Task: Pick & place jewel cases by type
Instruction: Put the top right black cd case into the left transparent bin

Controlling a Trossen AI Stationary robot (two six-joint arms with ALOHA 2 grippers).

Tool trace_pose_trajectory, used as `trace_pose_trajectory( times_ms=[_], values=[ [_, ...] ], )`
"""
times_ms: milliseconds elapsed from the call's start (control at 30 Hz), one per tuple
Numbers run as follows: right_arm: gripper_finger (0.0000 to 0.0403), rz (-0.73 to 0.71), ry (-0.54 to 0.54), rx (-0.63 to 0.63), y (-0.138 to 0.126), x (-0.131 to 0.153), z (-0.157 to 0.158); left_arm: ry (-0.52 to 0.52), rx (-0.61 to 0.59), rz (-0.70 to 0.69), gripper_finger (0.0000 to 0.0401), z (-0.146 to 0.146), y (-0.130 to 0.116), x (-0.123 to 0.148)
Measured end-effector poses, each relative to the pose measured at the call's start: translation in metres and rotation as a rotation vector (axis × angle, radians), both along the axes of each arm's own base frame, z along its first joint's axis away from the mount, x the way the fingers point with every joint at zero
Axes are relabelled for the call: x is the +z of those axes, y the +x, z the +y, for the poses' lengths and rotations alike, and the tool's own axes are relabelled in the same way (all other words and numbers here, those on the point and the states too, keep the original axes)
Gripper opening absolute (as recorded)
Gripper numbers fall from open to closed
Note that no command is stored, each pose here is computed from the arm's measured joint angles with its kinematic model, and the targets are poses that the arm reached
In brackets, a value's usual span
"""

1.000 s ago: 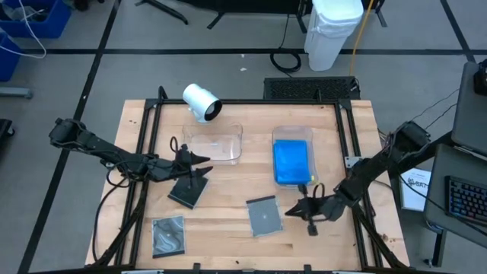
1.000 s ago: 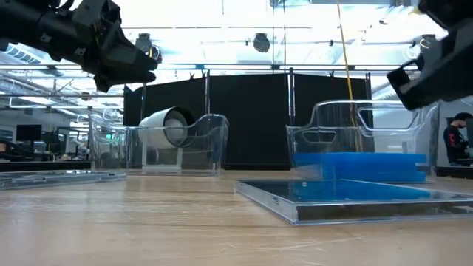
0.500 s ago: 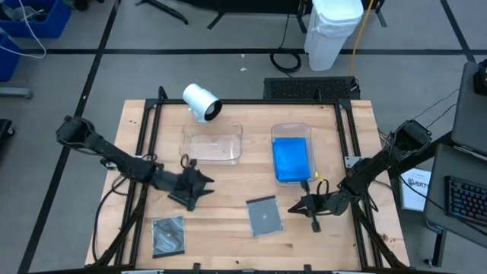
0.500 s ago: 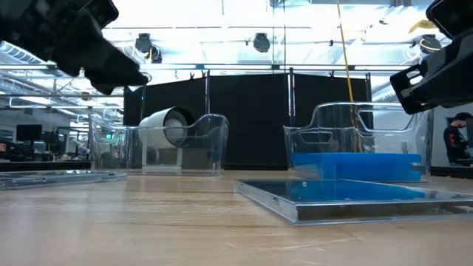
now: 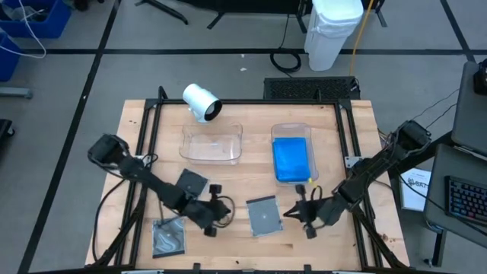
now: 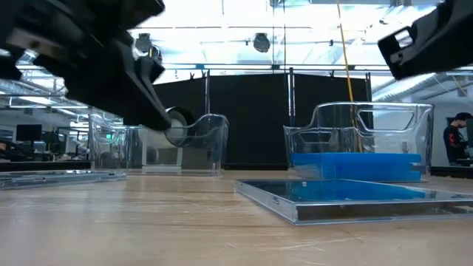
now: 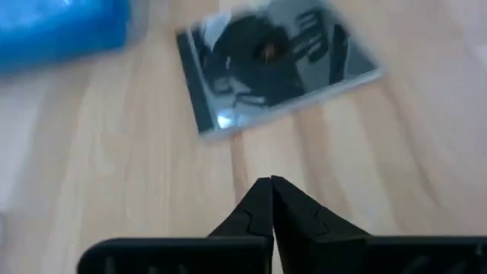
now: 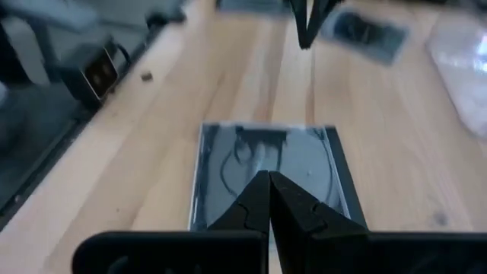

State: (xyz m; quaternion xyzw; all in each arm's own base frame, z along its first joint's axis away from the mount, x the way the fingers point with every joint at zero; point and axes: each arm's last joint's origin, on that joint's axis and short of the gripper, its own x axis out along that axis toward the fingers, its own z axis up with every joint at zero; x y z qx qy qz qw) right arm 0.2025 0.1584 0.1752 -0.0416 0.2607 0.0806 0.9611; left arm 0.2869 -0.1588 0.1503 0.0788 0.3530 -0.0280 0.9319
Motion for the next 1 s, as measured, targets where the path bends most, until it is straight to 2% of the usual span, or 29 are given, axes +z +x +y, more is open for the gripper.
trace_pose_trajectory(
  times_ms=[100, 167, 233, 300, 400, 600, 800, 1000],
  values=[
    [0.0001, 0.095, 0.006, -0.027, 0.008, 0.013, 0.008, -0.052, 0.121, 0.077, 0.0027, 0.009, 0.011, -0.007],
    [0.0007, 0.153, 0.037, -0.015, 0.011, 0.015, 0.011, -0.082, 0.189, 0.131, 0.0053, 0.018, 0.015, -0.012],
    [0.0023, 0.202, 0.083, -0.019, 0.012, 0.012, 0.011, -0.158, 0.227, 0.173, 0.0085, 0.026, 0.02, -0.019],
    [0.0048, 0.244, 0.123, -0.045, 0.014, 0.006, 0.012, -0.237, 0.24, 0.217, 0.012, 0.031, 0.023, -0.024],
    [0.0097, 0.325, 0.128, -0.099, 0.015, -0.013, 0.013, -0.327, 0.223, 0.246, 0.0172, 0.033, 0.03, -0.031],
    [0.0188, 0.47, 0.133, -0.152, 0.021, -0.048, 0.01, -0.369, 0.157, 0.243, 0.0253, 0.025, 0.032, -0.035],
    [0.0209, 0.523, 0.101, -0.171, 0.026, -0.066, 0.008, -0.448, 0.125, 0.296, 0.0287, 0.017, 0.028, -0.035],
    [0.0202, 0.456, 0.051, -0.181, 0.034, -0.074, 0.006, -0.448, 0.14, 0.25, 0.0281, 0.016, 0.03, -0.034]
  ],
)
